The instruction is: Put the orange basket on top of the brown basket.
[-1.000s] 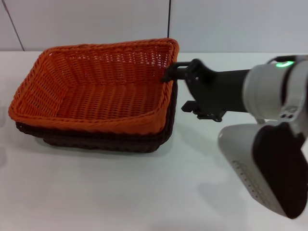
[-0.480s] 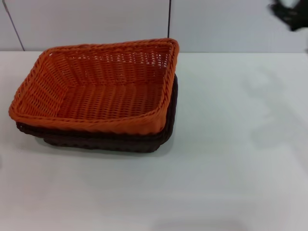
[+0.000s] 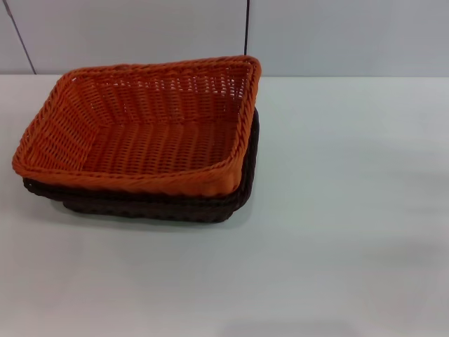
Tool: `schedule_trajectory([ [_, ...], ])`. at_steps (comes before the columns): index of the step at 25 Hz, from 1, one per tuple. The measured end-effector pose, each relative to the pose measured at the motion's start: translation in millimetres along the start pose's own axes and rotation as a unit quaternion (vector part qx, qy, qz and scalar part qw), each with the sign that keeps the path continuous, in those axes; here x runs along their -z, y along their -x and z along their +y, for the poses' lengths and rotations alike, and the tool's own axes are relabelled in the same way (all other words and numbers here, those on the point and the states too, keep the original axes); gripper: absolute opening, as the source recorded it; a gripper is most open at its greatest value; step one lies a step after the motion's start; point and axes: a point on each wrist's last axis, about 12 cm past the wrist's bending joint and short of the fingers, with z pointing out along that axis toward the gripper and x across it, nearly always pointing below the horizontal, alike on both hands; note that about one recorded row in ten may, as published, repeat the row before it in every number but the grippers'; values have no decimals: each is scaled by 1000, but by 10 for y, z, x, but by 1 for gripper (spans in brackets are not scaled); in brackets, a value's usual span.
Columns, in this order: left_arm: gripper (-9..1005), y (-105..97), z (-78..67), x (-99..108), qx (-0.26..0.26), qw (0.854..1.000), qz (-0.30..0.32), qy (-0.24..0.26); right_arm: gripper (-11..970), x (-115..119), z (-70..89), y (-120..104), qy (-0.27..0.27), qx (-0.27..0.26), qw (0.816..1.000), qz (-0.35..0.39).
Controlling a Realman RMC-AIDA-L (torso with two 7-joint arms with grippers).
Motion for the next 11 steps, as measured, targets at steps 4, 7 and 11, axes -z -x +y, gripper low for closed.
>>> schedule_trajectory([
  [4,716,-8,7,20,4,1000,0,1,727,118,-117,-78,-28,-7,999,-24],
  [7,716,-10,13,26,5,1000,0,2,727,199,-161,-95,-37,-2,999,-39],
  [11,716,-9,8,23,4,1000,-1,1,727,234,-202,-115,-41,5,998,-38],
])
